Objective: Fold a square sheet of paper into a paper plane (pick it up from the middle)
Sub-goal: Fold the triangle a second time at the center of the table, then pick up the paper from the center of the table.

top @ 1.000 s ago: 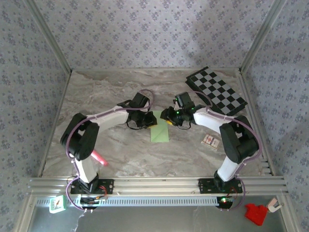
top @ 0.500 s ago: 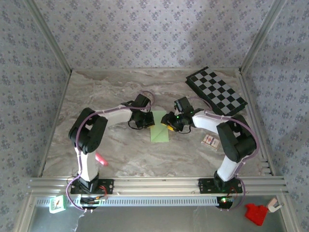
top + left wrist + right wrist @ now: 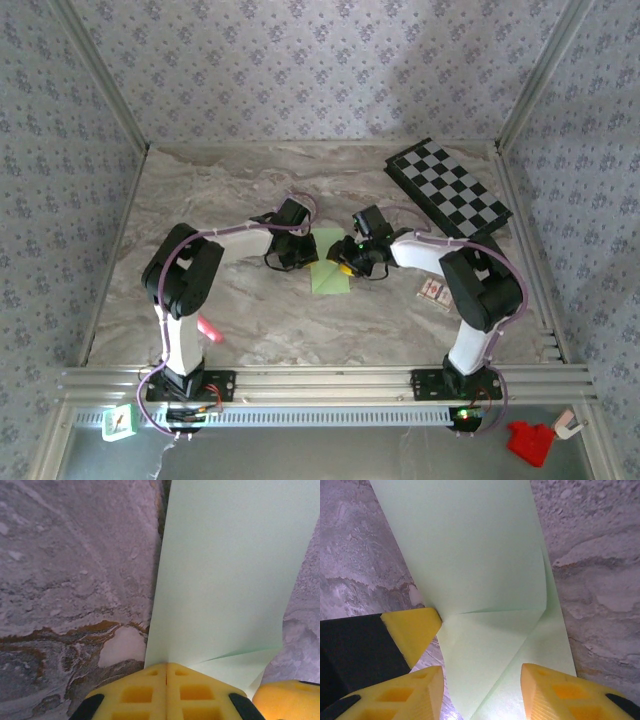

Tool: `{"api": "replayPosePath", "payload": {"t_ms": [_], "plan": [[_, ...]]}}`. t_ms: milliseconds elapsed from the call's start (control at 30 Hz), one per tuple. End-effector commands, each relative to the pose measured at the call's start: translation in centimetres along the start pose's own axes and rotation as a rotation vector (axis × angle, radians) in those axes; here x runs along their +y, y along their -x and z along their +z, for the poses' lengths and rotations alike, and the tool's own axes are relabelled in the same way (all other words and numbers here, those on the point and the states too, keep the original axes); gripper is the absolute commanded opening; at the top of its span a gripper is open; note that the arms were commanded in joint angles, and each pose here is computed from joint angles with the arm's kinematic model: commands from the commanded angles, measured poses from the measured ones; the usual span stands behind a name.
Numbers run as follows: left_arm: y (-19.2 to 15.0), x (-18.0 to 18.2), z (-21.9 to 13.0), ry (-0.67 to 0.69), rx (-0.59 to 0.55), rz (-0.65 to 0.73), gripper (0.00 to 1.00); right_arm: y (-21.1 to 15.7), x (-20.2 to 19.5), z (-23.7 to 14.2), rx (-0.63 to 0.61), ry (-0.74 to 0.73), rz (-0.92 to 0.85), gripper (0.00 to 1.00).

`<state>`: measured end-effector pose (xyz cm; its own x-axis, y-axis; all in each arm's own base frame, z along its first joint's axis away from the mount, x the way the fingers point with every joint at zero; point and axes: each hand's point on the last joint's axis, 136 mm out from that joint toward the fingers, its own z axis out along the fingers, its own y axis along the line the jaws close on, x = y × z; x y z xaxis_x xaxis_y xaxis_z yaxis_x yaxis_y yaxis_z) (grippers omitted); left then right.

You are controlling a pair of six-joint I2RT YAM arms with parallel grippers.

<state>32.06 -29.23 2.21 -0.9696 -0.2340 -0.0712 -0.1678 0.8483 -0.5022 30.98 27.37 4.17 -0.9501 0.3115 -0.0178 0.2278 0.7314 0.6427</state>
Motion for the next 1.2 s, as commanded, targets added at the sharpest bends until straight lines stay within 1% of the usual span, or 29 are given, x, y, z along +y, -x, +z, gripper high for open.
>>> {"api": "replayPosePath", "payload": {"t_ms": [0, 300, 467, 767, 1067, 1167], "plan": [[-0.5, 1.8, 0.7, 0.052, 0.012, -0.029, 0.07, -0.5, -1.0, 0.7, 0.01, -0.02, 0.044, 0.46], [-0.6, 1.9, 0.6, 0.052, 0.009, -0.034, 0.07, -0.7, -1.0, 1.2, 0.021, -0.003, 0.066, 0.46], [-0.7, 2.0, 0.5, 0.054, 0.009, -0.035, 0.06, -0.8, 0.0, 1.6, 0.035, 0.049, 0.06, 0.41], [-0.6, 2.0, 0.4, 0.055, 0.005, -0.037, 0.07, -1.2, 0.3, 1.9, 0.058, 0.098, 0.063, 0.34], [-0.5, 1.9, 0.1, 0.053, 0.001, -0.032, 0.06, -1.3, -0.1, 1.8, 0.048, 0.11, 0.052, 0.26], [-0.4, 1.5, -0.1, 0.043, 0.001, -0.028, 0.07, -1.2, -0.2, 1.8, 0.048, 0.111, 0.054, 0.21]]}}
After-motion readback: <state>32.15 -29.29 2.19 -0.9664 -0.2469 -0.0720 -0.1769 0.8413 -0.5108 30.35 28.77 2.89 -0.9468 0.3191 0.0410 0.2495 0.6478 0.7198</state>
